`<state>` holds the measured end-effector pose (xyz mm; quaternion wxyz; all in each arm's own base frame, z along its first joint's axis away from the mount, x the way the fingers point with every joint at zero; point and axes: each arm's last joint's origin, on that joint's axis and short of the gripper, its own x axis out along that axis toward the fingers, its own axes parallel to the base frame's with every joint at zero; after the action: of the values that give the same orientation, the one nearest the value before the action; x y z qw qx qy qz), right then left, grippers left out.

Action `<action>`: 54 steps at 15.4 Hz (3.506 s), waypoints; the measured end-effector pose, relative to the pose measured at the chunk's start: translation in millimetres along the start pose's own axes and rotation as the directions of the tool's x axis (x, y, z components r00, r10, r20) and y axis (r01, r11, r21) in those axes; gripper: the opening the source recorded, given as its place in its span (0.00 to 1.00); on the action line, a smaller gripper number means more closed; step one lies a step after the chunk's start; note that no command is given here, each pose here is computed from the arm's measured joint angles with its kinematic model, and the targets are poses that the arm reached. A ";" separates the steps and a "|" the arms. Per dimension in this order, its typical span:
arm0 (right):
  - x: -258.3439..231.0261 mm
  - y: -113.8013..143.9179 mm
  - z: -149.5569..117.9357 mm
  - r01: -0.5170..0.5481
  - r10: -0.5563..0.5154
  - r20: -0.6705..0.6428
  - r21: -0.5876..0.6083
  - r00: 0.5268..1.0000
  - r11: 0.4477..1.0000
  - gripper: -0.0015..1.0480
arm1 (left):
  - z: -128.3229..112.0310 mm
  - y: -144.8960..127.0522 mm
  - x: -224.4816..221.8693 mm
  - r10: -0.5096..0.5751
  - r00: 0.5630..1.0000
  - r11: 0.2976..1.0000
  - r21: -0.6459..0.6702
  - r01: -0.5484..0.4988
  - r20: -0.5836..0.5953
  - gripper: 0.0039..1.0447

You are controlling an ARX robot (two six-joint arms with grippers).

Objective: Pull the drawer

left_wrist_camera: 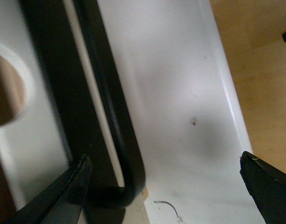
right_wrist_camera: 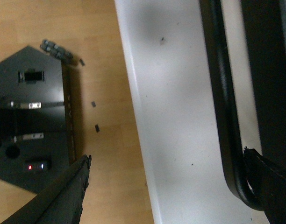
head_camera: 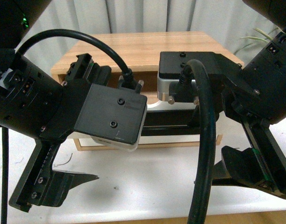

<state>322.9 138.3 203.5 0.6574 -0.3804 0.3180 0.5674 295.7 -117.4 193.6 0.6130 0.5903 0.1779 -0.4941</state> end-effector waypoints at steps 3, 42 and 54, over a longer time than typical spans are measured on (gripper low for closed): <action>-28.2 6.3 -3.6 0.120 -0.130 0.139 0.079 0.982 0.990 0.94 | 9.5 -3.6 -25.0 0.163 0.981 0.985 -0.079 -0.155 0.107 0.94; -73.5 218.9 -134.6 0.505 -0.989 -0.011 0.861 0.150 0.066 0.17 | -39.7 -198.3 -113.5 0.815 0.449 -0.185 -0.899 -0.396 -0.366 0.19; -73.5 218.9 -134.6 0.504 -0.989 -0.011 0.861 0.150 0.066 0.94 | -39.7 -198.3 -113.4 0.815 0.450 -0.185 -0.899 -0.396 -0.366 0.94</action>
<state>97.2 0.0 167.1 1.0000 -0.0001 -0.0024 -0.0002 97.5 0.0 166.4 1.0000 0.0001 0.0009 0.0002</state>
